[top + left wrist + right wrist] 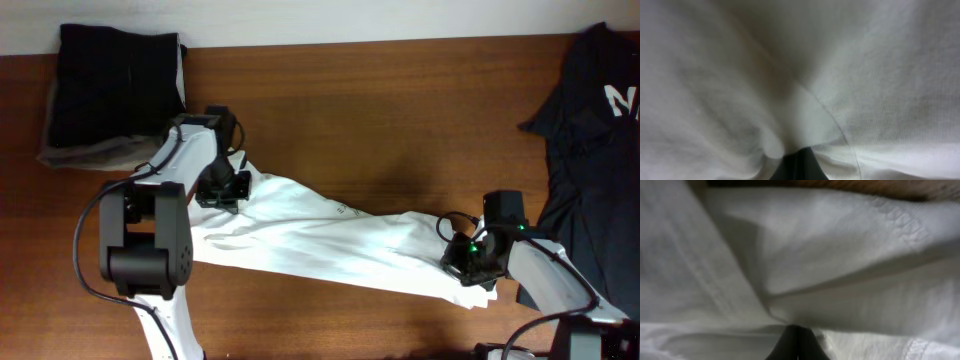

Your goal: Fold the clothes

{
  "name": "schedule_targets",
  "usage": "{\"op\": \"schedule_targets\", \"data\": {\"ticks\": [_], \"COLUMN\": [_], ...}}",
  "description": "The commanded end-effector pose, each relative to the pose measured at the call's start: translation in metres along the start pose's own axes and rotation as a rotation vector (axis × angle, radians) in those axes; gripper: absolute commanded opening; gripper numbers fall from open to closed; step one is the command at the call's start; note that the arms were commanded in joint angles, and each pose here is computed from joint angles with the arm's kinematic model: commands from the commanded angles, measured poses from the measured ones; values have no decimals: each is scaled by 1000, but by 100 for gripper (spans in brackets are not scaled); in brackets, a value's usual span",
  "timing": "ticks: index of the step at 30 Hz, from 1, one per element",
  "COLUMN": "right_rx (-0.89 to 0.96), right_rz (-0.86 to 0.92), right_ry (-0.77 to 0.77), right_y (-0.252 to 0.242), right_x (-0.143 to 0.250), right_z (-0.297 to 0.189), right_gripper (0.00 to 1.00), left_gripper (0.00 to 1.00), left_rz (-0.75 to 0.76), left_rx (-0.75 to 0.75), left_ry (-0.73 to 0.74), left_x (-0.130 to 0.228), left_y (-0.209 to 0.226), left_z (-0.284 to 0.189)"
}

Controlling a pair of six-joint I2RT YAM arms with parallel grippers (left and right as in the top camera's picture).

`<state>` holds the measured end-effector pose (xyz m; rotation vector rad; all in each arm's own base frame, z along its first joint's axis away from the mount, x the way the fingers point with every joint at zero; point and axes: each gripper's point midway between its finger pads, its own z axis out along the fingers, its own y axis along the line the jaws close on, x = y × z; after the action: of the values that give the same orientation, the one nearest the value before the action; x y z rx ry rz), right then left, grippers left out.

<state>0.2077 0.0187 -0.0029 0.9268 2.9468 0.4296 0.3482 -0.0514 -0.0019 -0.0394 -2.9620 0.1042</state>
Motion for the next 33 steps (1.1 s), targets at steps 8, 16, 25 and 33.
{"op": "schedule_targets", "data": {"ticks": [8,16,25,33], "right_rx": [77,176,-69,29], "right_rz": [68,24,-379,-425], "right_ry": [33,-175,-10,138], "right_y": [-10,3,109,133], "right_x": [-60,-136,-100,-36], "right_z": [17,-40,-89,-12], "right_gripper": [4,4,4,4], "left_gripper": [1,1,0,1], "left_rz": [-259,-425,-483,-455], "left_rx": [-5,20,82,76], "left_ry": [-35,-69,-206,-222], "left_x": [-18,-21,-24,-17], "left_y": [68,103,113,111], "left_z": [19,17,-54,-67]}}
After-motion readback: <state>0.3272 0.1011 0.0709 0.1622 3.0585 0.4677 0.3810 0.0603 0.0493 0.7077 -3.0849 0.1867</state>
